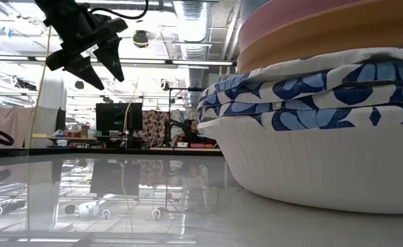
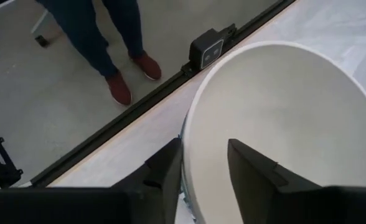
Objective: Nest bowls inside each other
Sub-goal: Stack the white bowl on top of the green bowl, then return to Home Position
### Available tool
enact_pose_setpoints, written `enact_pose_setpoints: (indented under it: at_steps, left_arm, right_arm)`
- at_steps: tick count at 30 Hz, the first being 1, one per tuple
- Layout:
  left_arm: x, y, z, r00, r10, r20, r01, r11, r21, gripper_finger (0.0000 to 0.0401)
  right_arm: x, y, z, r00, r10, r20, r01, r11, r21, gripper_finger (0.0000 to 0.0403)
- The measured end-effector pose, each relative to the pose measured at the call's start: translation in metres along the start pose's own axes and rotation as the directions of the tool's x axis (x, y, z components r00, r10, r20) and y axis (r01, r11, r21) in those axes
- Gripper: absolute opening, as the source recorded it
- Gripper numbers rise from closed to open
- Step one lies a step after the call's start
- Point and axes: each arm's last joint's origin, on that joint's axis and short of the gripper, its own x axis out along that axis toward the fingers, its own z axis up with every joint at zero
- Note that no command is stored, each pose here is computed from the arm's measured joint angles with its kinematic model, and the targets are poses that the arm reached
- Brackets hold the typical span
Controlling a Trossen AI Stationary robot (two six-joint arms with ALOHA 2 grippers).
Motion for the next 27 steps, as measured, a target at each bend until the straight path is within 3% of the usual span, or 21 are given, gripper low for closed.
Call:
enact_pose_setpoints:
  at_steps: [5, 9, 14, 20, 23, 27]
  left_arm:
    - [0.000, 0.000, 0.000, 1.000, 0.000, 0.000, 0.000, 1.000, 0.000, 0.0281]
    - [0.000, 0.000, 0.000, 1.000, 0.000, 0.000, 0.000, 1.000, 0.000, 0.0281]
    - [0.000, 0.000, 0.000, 1.000, 0.000, 0.000, 0.000, 1.000, 0.000, 0.0281]
    - [0.000, 0.000, 0.000, 1.000, -0.001, -0.001, 0.001, 1.000, -0.008, 0.0281]
    - [0.000, -0.002, 0.000, 1.000, -0.022, -0.007, 0.022, 1.000, -0.022, 0.0281]
    - [-0.001, -0.009, 0.003, 0.992, -0.122, -0.026, 0.121, 0.992, -0.021, 0.0281]
  right_arm:
    - [0.000, 0.001, 0.001, 1.000, 0.000, 0.009, 0.000, 1.000, 0.009, 0.0175]
    - [-0.001, 0.001, 0.004, 1.000, 0.000, 0.025, -0.001, 0.999, 0.048, 0.0174]
    - [-0.004, 0.004, 0.008, 0.999, 0.005, 0.043, -0.007, 0.999, 0.051, 0.0155]
    - [-0.001, 0.007, 0.004, 1.000, 0.013, 0.020, -0.016, 0.986, 0.168, 0.0095]
    - [0.003, 0.007, -0.003, 1.000, 0.017, -0.008, -0.014, 0.955, 0.297, 0.0066]
    - [0.005, 0.006, -0.004, 1.000, -0.016, -0.011, 0.019, 0.854, 0.521, 0.0040]
